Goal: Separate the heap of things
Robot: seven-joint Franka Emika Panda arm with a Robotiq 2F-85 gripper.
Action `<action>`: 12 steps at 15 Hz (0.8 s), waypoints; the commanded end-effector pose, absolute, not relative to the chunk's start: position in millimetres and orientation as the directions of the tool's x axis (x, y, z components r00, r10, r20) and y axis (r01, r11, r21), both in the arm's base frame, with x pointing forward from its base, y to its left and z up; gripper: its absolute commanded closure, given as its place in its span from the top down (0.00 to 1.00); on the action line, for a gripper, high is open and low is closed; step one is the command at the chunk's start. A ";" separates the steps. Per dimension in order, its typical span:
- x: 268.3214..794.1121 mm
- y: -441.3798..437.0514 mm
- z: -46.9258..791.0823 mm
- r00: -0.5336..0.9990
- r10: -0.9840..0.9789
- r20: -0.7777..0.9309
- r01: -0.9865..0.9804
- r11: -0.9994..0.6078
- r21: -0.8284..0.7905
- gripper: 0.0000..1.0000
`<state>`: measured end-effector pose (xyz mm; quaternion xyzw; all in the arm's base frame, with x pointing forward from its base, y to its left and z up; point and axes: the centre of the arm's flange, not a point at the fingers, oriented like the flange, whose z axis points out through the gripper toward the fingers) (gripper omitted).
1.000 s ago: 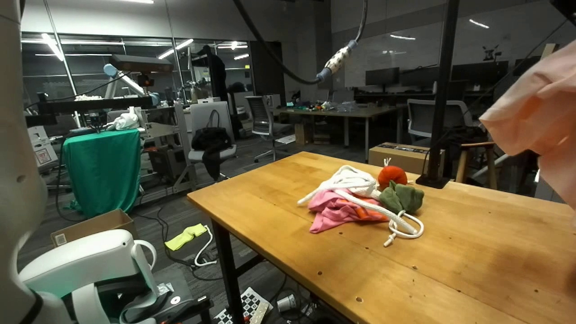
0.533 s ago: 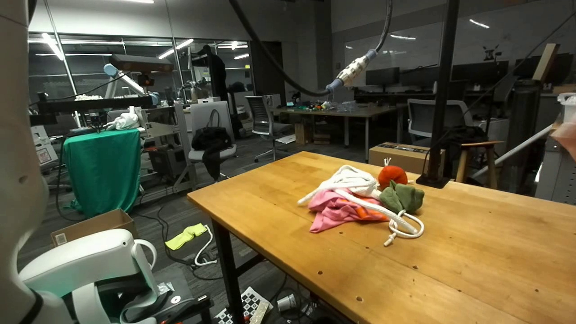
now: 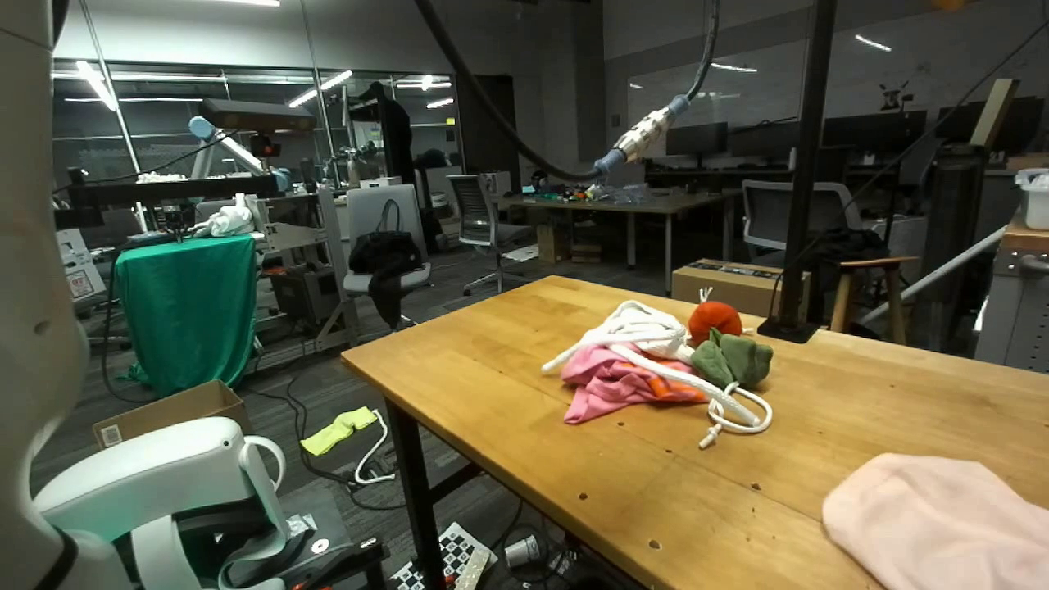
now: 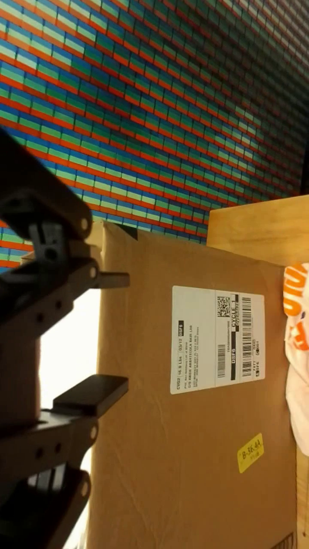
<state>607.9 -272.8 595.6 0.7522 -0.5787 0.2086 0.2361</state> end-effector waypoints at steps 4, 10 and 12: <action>632.5 -191.0 587.7 0.426 -0.733 0.530 -0.899 -0.408 0.158 1.00; 647.6 -23.4 541.5 0.694 -0.572 0.438 -0.699 -0.682 0.215 1.00; 645.0 25.4 520.9 0.768 -0.501 0.399 -0.613 -0.754 0.234 1.00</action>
